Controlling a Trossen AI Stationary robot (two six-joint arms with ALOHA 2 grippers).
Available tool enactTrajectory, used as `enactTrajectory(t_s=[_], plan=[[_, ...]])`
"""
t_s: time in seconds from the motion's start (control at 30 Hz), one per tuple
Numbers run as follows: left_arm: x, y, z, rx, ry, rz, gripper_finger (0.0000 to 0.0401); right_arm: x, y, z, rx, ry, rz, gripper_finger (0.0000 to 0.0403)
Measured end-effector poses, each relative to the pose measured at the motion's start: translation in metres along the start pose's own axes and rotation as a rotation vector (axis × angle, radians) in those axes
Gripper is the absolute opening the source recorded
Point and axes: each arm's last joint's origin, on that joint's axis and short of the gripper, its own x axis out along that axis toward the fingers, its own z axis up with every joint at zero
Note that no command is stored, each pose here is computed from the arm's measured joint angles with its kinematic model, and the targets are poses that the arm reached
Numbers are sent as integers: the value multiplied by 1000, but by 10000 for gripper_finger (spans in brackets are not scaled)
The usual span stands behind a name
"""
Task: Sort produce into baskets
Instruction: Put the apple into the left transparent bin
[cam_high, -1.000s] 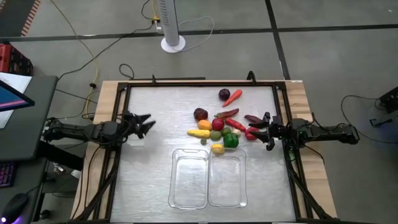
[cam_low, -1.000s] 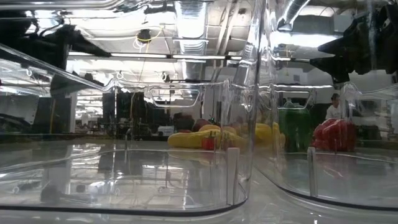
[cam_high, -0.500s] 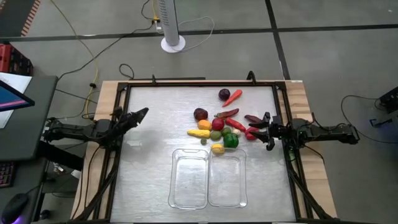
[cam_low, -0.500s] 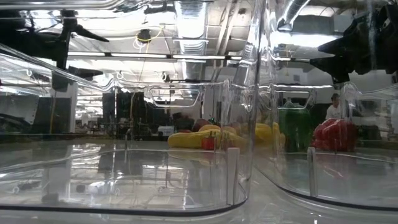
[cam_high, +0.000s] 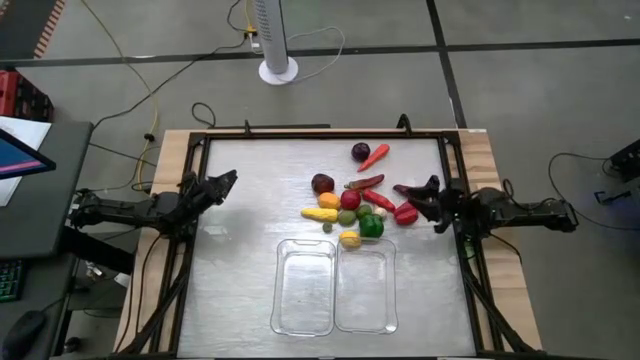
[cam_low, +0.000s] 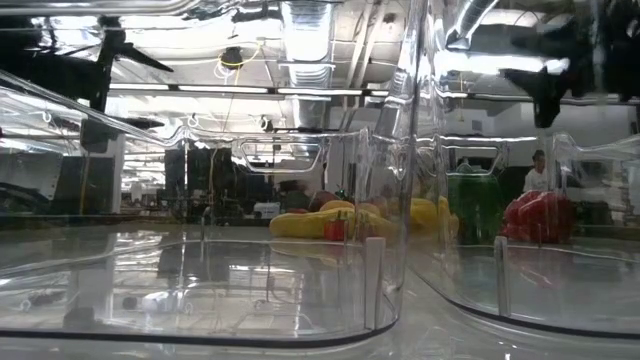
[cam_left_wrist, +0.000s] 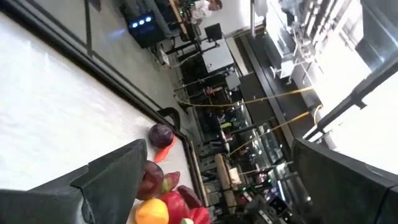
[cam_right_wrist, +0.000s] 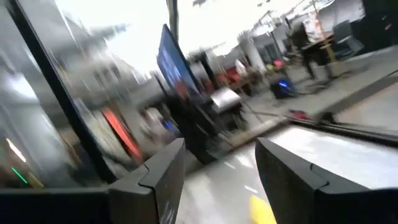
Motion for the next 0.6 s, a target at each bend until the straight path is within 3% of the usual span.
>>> enactTrajectory(t_s=[0.1,0.4,0.6], plan=[[0,0,1,1,-44,18,387,0,2,6,132,-49,13,221],[-1,3,6,46,-204,91,387,0,-2,9,146,-101,-88,221],[-1,3,5,56,-178,86,387,0,-1,10,297,-117,-72,221]])
